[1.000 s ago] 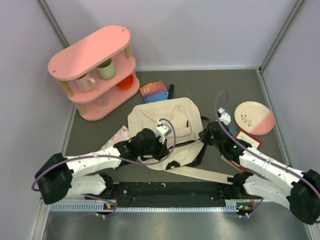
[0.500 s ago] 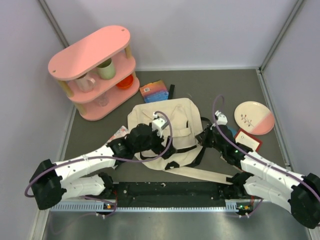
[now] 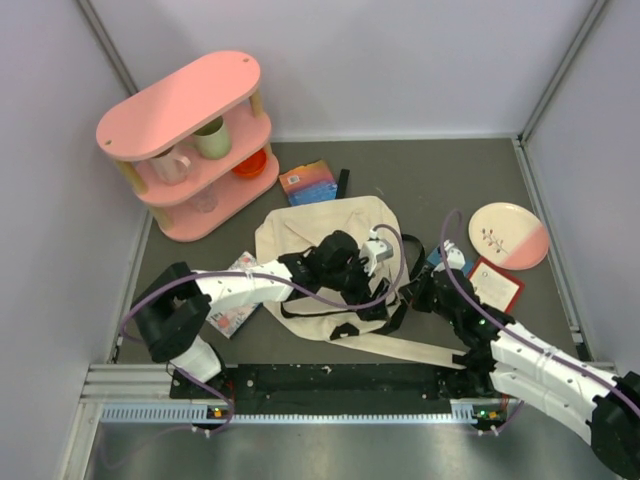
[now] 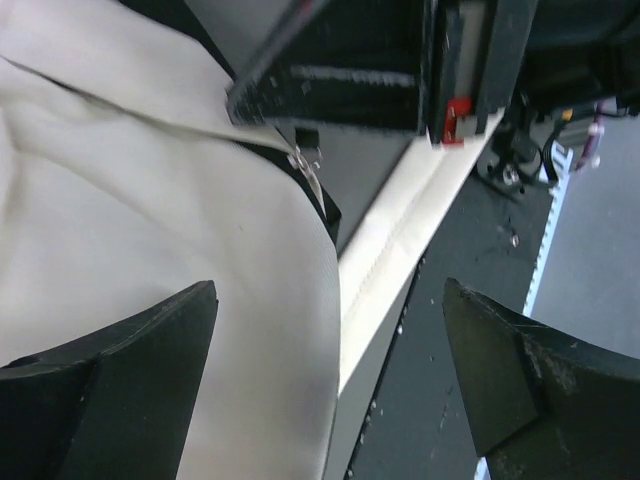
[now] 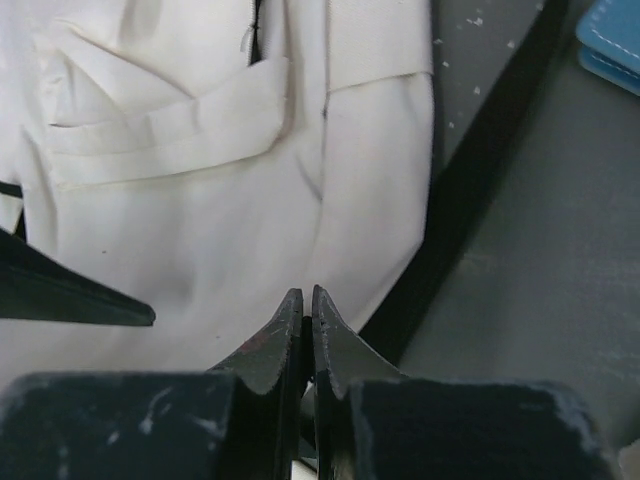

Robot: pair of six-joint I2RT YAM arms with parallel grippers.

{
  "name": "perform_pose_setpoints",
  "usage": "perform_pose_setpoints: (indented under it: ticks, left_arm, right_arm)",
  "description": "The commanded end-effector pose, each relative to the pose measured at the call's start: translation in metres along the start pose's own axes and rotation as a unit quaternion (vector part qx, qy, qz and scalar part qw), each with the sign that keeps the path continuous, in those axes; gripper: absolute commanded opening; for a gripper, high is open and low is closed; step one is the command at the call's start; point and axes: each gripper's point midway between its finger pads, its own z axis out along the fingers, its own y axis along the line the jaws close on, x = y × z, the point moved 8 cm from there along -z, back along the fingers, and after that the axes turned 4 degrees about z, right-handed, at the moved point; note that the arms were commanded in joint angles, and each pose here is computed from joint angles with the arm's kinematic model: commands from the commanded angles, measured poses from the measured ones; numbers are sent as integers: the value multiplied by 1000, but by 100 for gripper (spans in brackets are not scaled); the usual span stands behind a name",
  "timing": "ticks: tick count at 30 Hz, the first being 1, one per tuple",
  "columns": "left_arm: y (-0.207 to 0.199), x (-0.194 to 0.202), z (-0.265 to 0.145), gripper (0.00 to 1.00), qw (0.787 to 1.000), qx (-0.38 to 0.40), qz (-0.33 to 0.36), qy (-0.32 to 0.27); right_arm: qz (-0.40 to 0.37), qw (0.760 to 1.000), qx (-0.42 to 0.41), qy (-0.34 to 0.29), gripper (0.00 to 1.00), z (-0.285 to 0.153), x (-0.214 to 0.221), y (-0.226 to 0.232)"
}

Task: Pack the student bag
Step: Unzip the student bag at the center of the board.

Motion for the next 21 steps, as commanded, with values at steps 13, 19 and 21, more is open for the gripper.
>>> perform_pose_setpoints:
  ticks: [13, 19, 21]
  left_arm:
    - [-1, 49, 29, 10, 998, -2, -34, 54]
    - [0, 64, 21, 0, 997, -41, -56, 31]
    - [1, 69, 17, 0, 997, -55, -54, 21]
  right_arm:
    - [37, 999, -1, -20, 0, 10, -9, 9]
    - [25, 999, 11, -27, 0, 22, -22, 19]
    - [23, 999, 14, -40, 0, 25, -31, 25]
